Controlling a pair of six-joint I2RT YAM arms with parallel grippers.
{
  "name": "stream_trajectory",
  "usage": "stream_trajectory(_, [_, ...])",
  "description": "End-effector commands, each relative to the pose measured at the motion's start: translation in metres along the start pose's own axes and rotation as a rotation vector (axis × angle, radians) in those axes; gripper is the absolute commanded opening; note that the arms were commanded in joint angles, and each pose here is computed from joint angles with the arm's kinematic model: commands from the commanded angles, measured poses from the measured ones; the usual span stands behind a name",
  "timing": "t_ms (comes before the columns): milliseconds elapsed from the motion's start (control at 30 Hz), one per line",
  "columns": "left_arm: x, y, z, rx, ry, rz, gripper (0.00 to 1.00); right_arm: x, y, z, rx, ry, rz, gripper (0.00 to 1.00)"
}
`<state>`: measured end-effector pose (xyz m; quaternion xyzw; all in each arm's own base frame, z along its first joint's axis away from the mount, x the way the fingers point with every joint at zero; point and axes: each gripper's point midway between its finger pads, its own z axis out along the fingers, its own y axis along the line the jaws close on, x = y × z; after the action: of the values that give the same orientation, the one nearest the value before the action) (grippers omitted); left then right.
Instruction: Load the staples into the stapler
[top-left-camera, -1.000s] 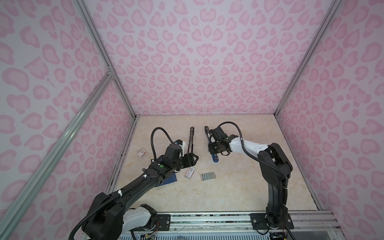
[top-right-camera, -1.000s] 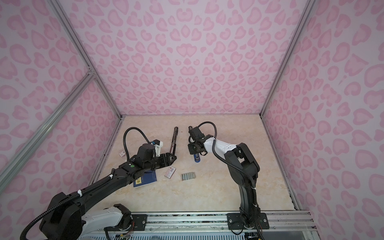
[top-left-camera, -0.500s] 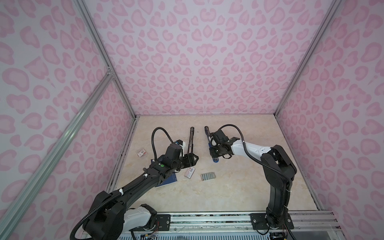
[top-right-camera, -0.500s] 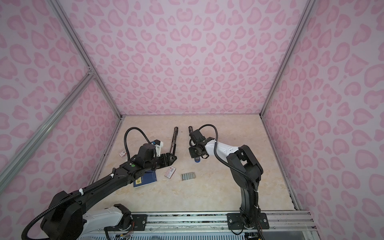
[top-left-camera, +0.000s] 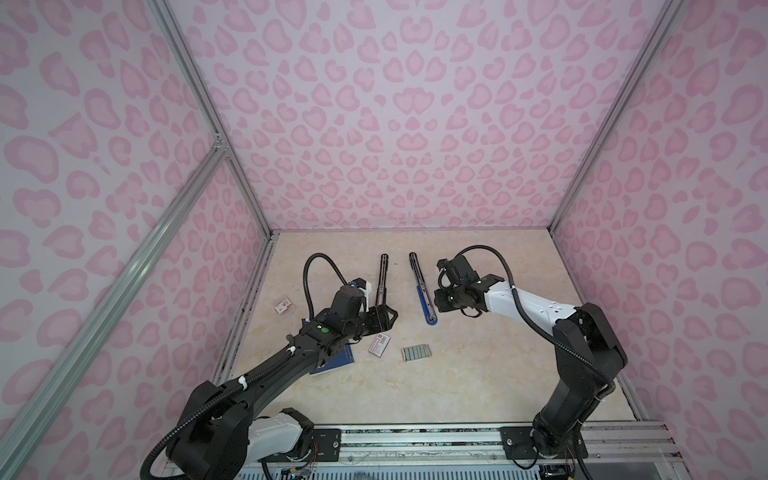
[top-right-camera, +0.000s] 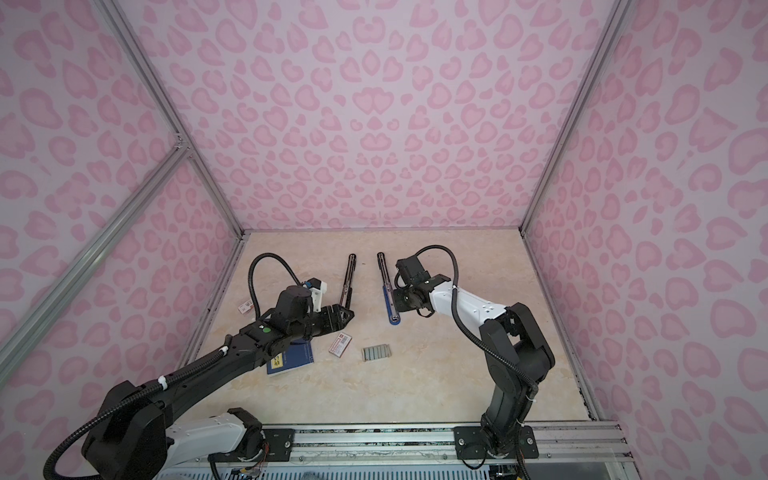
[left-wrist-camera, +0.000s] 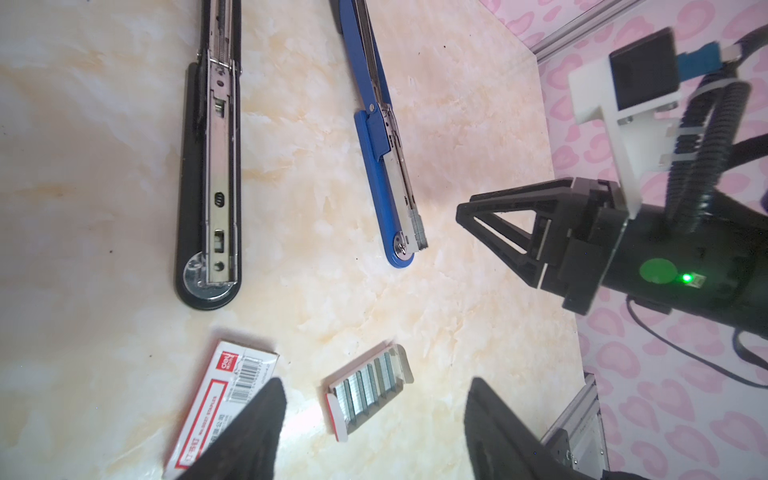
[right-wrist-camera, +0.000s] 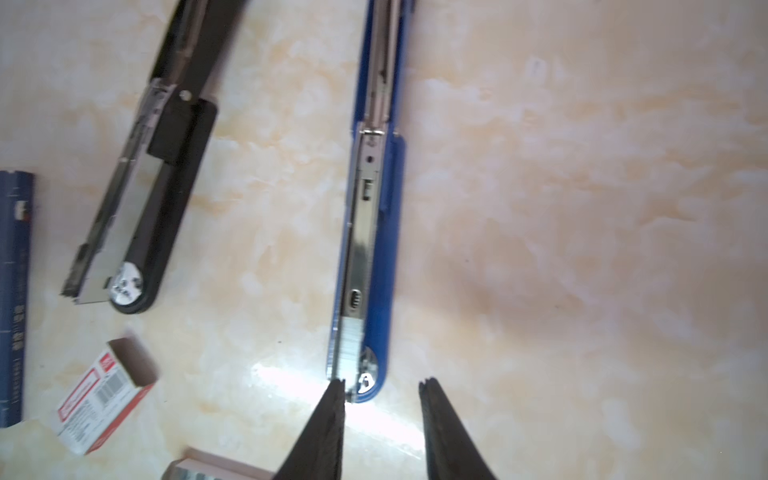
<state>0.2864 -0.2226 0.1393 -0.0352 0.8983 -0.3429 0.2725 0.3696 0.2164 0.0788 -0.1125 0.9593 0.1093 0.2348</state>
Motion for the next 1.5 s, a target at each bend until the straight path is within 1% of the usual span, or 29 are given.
stream_trajectory(0, [-0.007, -0.007, 0.002, 0.02, -0.016, 0.007, 0.71, 0.002, -0.014, 0.008, 0.05, -0.009, 0.004, 0.32])
stream_trajectory(167, [-0.011, -0.006, 0.004, 0.009, -0.023, -0.001, 0.72, 0.008, -0.023, 0.031, 0.098, 0.029, -0.008, 0.32])
stream_trajectory(333, [-0.014, -0.003, 0.005, -0.017, -0.025, 0.002, 0.73, 0.018, -0.006, 0.047, 0.082, 0.053, -0.043, 0.32])
stream_trajectory(533, [-0.022, 0.002, 0.013, -0.068, -0.022, 0.023, 0.74, 0.024, 0.031, 0.049, 0.015, 0.042, -0.076, 0.32])
stream_trajectory(633, [-0.029, 0.001, 0.024, -0.086, -0.01, 0.032, 0.75, 0.025, 0.055, 0.047, -0.051, 0.024, -0.098, 0.32])
stream_trajectory(667, [-0.032, 0.001, 0.028, -0.093, -0.005, 0.038, 0.75, 0.025, 0.063, 0.046, -0.09, 0.013, -0.096, 0.33])
stream_trajectory(733, [-0.038, -0.001, 0.039, -0.103, 0.011, 0.053, 0.75, 0.024, 0.066, 0.041, -0.122, -0.011, -0.072, 0.33])
stream_trajectory(900, [-0.05, -0.002, 0.079, -0.142, 0.083, 0.086, 0.75, 0.023, 0.045, 0.008, -0.102, -0.092, -0.01, 0.36])
stream_trajectory(967, [-0.057, -0.003, 0.094, -0.152, 0.095, 0.104, 0.75, 0.025, 0.036, -0.007, -0.091, -0.126, 0.013, 0.37])
stream_trajectory(1067, [-0.067, 0.002, 0.119, -0.194, 0.112, 0.133, 0.75, 0.039, 0.021, -0.023, -0.075, -0.144, 0.045, 0.39])
stream_trajectory(1100, [-0.066, 0.008, 0.129, -0.211, 0.13, 0.138, 0.75, 0.044, 0.016, -0.029, -0.068, -0.152, 0.057, 0.39])
stream_trajectory(1167, [-0.08, 0.001, 0.145, -0.204, 0.125, 0.151, 0.75, 0.054, 0.005, -0.037, -0.051, -0.158, 0.077, 0.39])
stream_trajectory(1333, [-0.095, 0.0, 0.185, -0.221, 0.152, 0.178, 0.75, 0.075, -0.015, -0.051, -0.038, -0.168, 0.126, 0.39])
stream_trajectory(1467, [-0.101, 0.004, 0.212, -0.237, 0.186, 0.193, 0.75, 0.089, -0.025, -0.057, -0.032, -0.176, 0.167, 0.4])
